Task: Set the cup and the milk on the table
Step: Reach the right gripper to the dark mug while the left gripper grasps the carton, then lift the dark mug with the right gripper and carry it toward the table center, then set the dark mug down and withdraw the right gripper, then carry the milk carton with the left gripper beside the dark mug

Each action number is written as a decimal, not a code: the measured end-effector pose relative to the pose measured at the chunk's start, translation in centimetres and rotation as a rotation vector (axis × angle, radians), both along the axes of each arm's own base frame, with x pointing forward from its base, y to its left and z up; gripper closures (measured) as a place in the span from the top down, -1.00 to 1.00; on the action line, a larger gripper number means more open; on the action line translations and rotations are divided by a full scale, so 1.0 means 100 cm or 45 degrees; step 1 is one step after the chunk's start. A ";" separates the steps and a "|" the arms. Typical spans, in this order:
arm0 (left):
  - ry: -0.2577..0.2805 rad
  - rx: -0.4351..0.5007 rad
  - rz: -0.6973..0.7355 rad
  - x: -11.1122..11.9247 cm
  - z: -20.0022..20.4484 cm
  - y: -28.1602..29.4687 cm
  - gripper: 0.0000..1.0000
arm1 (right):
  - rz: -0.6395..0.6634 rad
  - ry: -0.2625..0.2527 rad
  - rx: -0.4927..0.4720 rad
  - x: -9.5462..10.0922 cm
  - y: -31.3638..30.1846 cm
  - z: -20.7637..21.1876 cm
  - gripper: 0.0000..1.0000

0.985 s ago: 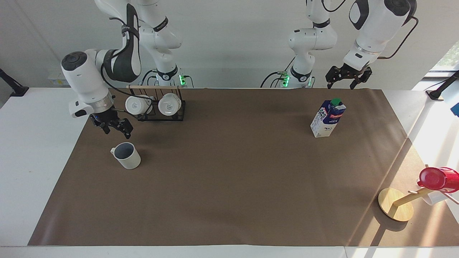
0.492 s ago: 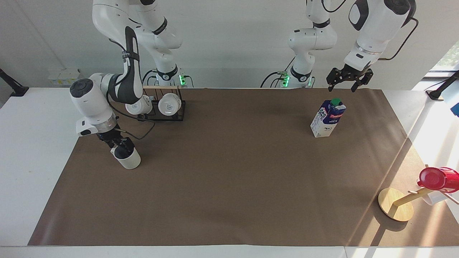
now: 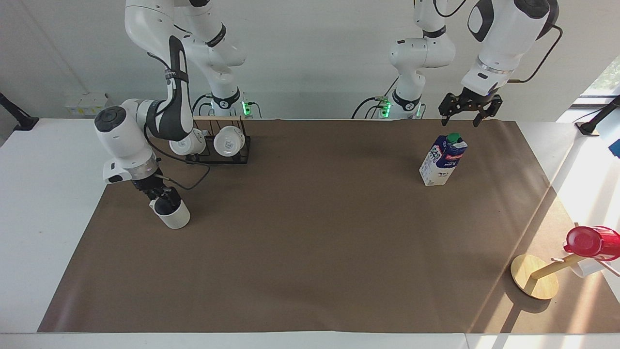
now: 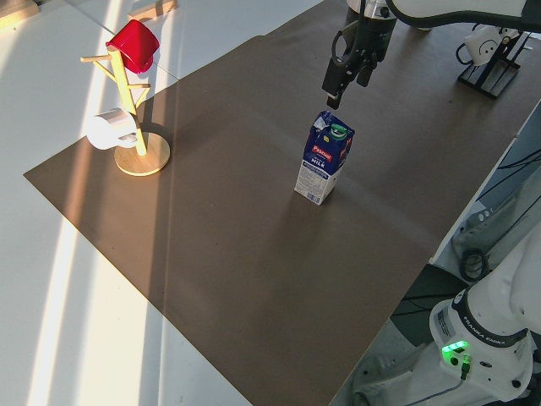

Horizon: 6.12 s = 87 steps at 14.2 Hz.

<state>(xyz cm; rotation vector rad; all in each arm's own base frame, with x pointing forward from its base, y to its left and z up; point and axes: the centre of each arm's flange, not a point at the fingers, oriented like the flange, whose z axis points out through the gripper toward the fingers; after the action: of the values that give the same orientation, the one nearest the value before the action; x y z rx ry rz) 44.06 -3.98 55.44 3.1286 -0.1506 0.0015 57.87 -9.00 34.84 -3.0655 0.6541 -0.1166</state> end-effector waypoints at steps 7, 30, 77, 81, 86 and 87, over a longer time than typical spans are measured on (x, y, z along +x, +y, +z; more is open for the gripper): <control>0.002 -0.001 0.002 0.001 -0.001 0.001 1.00 | -0.020 -0.048 0.002 0.011 0.017 0.015 -0.92; 0.034 -0.004 0.037 0.008 -0.075 0.013 1.00 | -0.025 -0.029 0.031 -0.045 0.431 0.063 -0.92; -0.056 -0.051 0.233 0.031 -0.069 -0.214 -0.24 | 0.275 0.037 -0.067 -0.035 0.103 0.295 1.00; -0.057 -0.057 0.245 0.032 -0.080 -0.230 -0.24 | 0.282 0.040 -0.067 -0.035 0.103 0.294 1.00; -0.062 -0.063 0.270 0.037 -0.087 -0.235 -0.24 | 0.282 0.041 -0.067 -0.035 0.104 0.293 1.00; -0.062 -0.064 0.268 0.037 -0.089 -0.237 -0.24 | 0.282 0.041 -0.067 -0.035 0.104 0.293 1.00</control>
<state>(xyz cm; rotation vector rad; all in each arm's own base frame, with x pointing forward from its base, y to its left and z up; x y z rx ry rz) 47.75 -27.64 46.57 3.0788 0.1766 0.0812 54.37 1.35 64.18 -3.1698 0.3129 -0.0843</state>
